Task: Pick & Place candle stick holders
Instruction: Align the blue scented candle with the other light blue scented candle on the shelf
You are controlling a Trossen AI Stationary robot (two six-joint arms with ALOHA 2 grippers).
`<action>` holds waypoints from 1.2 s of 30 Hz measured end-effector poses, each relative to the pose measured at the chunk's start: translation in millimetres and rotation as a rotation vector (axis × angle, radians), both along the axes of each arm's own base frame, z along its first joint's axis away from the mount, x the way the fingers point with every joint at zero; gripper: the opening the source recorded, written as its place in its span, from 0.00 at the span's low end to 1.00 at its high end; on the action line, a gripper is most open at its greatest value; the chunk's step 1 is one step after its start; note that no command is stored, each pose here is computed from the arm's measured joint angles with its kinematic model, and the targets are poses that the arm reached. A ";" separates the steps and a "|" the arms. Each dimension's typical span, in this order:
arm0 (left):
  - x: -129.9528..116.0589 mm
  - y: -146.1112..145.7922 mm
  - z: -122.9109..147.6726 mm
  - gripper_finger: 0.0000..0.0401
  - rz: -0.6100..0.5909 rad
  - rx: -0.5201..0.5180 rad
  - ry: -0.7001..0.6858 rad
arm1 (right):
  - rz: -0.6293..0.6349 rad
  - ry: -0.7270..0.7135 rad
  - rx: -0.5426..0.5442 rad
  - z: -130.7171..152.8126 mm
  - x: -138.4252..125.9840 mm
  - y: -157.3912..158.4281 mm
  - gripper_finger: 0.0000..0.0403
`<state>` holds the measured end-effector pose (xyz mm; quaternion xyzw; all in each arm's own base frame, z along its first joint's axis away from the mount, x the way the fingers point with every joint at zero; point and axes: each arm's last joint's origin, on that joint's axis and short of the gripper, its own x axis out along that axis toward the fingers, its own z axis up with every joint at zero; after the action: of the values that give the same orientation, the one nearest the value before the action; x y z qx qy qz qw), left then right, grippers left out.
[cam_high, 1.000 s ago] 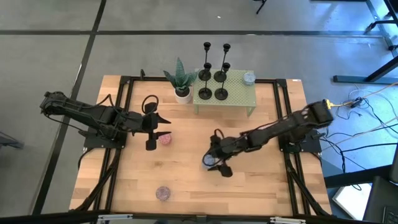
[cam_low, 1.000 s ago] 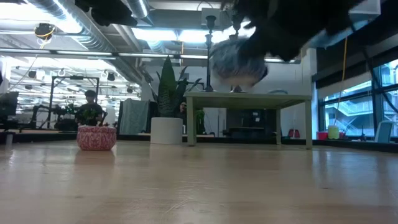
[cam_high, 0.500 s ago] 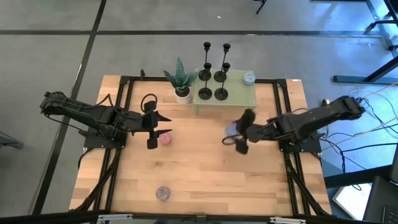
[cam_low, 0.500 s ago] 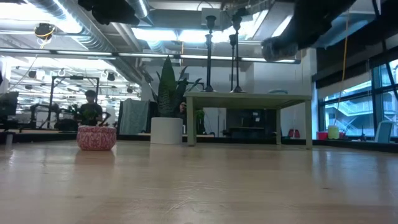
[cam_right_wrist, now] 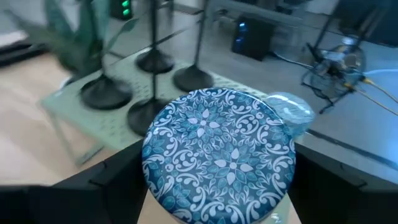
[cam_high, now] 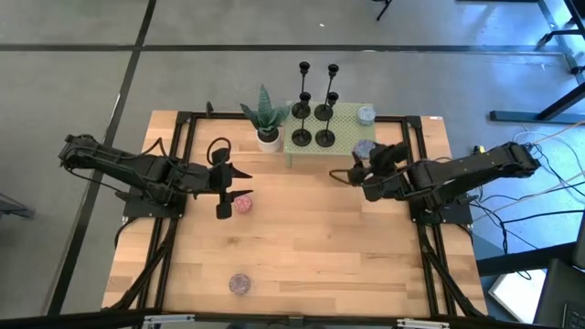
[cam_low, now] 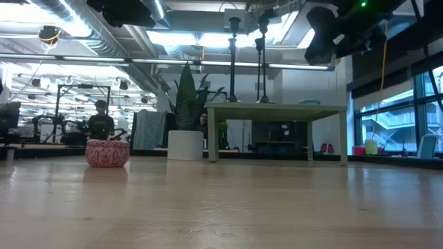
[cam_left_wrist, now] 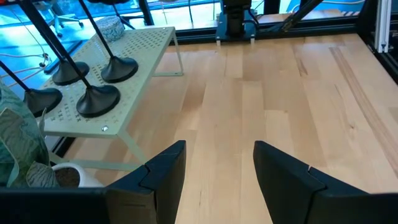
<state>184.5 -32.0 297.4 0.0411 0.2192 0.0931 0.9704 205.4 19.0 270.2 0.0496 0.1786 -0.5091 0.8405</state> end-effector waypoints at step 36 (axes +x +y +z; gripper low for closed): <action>0.0 -0.2 0.0 0.46 -0.008 -0.002 0.002 | -0.204 -0.121 0.038 -85.5 -8.6 -62.8 0.80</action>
<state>184.5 -32.3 297.5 0.0411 0.2198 0.0890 0.9706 196.8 -43.8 184.7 0.1141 0.1312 -0.5845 0.7925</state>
